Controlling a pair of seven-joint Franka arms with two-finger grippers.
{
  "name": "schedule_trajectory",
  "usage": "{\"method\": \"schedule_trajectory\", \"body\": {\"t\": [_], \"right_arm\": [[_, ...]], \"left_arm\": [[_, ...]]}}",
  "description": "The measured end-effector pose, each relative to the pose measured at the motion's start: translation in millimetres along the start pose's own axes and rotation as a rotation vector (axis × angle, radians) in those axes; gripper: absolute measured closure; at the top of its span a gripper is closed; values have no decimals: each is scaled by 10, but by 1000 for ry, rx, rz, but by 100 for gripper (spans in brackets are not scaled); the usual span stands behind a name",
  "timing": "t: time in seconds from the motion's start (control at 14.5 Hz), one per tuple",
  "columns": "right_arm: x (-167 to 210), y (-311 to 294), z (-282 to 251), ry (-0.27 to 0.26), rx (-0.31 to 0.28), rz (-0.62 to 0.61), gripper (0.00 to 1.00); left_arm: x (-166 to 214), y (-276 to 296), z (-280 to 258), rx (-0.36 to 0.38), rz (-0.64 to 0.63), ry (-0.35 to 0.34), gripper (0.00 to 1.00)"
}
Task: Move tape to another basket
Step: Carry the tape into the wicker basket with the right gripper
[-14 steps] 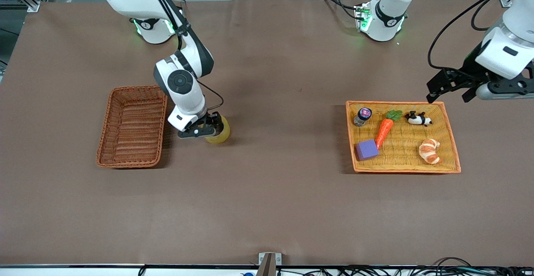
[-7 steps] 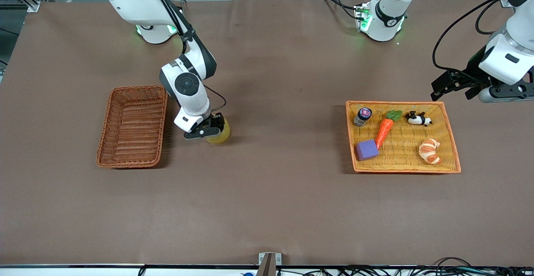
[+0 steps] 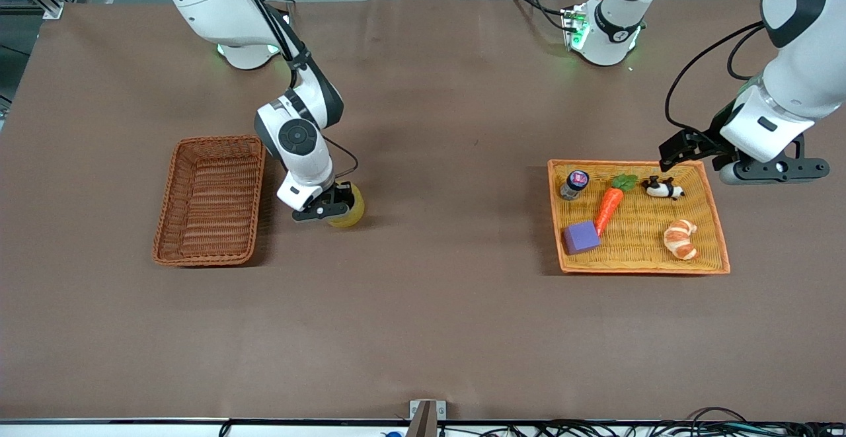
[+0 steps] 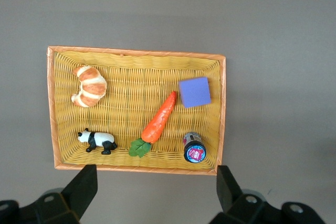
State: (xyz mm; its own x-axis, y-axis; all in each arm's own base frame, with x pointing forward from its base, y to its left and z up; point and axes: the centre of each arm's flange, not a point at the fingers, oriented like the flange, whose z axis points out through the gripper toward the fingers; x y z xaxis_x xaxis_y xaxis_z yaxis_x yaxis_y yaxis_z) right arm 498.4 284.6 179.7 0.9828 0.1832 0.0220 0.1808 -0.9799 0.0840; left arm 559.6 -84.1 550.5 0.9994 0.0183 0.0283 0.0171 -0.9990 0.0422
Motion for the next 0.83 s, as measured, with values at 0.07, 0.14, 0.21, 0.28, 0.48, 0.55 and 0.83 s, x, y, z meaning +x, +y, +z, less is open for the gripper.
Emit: {"method": "schedule_trajectory", "body": {"t": [0.07, 0.14, 0.21, 0.28, 0.48, 0.55, 0.83], "right_arm": [[1, 12, 3, -2, -2, 2, 64], [6, 21, 1, -2, -3, 6, 74], [5, 24, -3, -6, -5, 6, 78], [5, 25, -10, -10, -7, 7, 78], [36, 72, -69, -34, -22, 20, 78], [87, 135, -155, -37, -27, 37, 78], [428, 1011, -924, 1, -20, 177, 78]], "left_arm": [[4, 9, -19, -1, 2, 4, 0], [10, 23, -58, -2, 4, 12, 0], [17, 37, -99, -4, 6, 20, 0], [20, 50, -124, -5, 8, 25, 0], [25, 50, -149, -5, 8, 30, 0], [28, 37, -150, -5, 6, 30, 0], [38, 17, -157, -6, 2, 36, 0]]}}
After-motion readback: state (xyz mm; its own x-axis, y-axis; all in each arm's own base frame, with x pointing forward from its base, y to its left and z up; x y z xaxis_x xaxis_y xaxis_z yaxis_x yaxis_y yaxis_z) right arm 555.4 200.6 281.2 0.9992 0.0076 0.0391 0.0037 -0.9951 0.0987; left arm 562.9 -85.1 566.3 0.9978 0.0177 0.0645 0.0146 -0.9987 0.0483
